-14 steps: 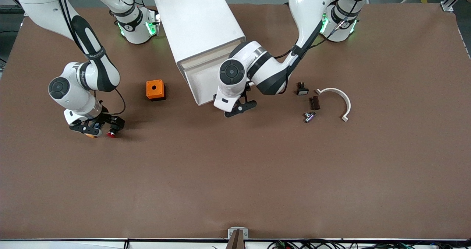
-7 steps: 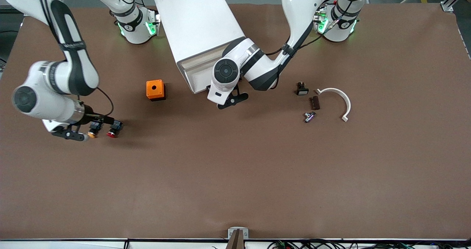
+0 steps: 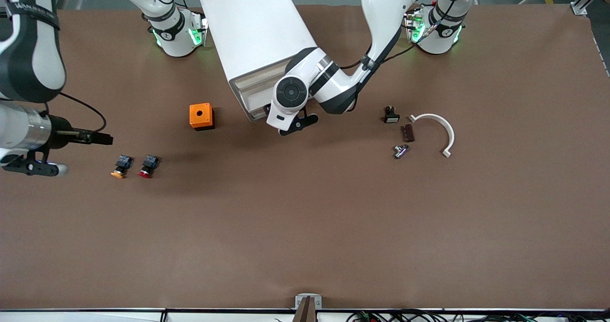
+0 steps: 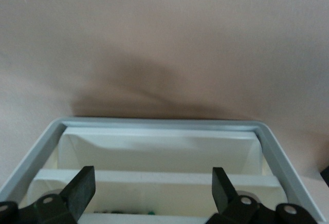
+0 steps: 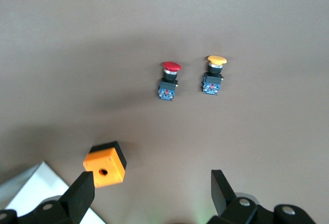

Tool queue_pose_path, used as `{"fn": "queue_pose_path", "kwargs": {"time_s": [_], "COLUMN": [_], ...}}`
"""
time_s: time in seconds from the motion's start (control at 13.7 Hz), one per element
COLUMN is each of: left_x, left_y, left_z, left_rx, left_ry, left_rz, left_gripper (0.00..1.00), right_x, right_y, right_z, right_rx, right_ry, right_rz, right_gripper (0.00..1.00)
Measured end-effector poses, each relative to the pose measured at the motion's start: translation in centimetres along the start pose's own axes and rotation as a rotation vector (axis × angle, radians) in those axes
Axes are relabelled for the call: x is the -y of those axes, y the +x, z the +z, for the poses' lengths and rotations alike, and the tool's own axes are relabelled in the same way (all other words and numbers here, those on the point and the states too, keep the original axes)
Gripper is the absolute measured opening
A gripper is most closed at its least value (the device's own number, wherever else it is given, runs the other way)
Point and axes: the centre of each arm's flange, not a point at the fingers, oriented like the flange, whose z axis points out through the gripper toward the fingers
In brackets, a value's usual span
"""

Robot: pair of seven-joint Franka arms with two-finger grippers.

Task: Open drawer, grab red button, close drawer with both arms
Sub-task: 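Push the drawer shut into the cabinet with the left gripper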

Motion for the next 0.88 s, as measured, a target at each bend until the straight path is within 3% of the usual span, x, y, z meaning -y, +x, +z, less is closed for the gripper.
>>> {"fn": "queue_pose_path", "kwargs": {"time_s": [0.22, 0.58, 0.88], "left_x": [0.0, 0.0, 0.0], "left_y": [-1.0, -2.4, -2.4], "left_z": [1.2, 2.5, 2.6], "left_rx": [0.027, 0.061, 0.062], "left_ry": [0.011, 0.023, 0.024], "left_rz": [0.000, 0.000, -0.001], "left_gripper": [1.00, 1.00, 1.00], "right_x": [-0.4, -1.5, -1.3], "right_y": [-1.0, -3.2, -3.9], "right_z": [-3.8, -8.3, -8.9], "right_rx": [-0.021, -0.105, -0.111], "right_ry": [0.000, 0.006, 0.007], "right_rz": [-0.017, -0.016, -0.020], "right_gripper": [1.00, 1.00, 1.00]}}
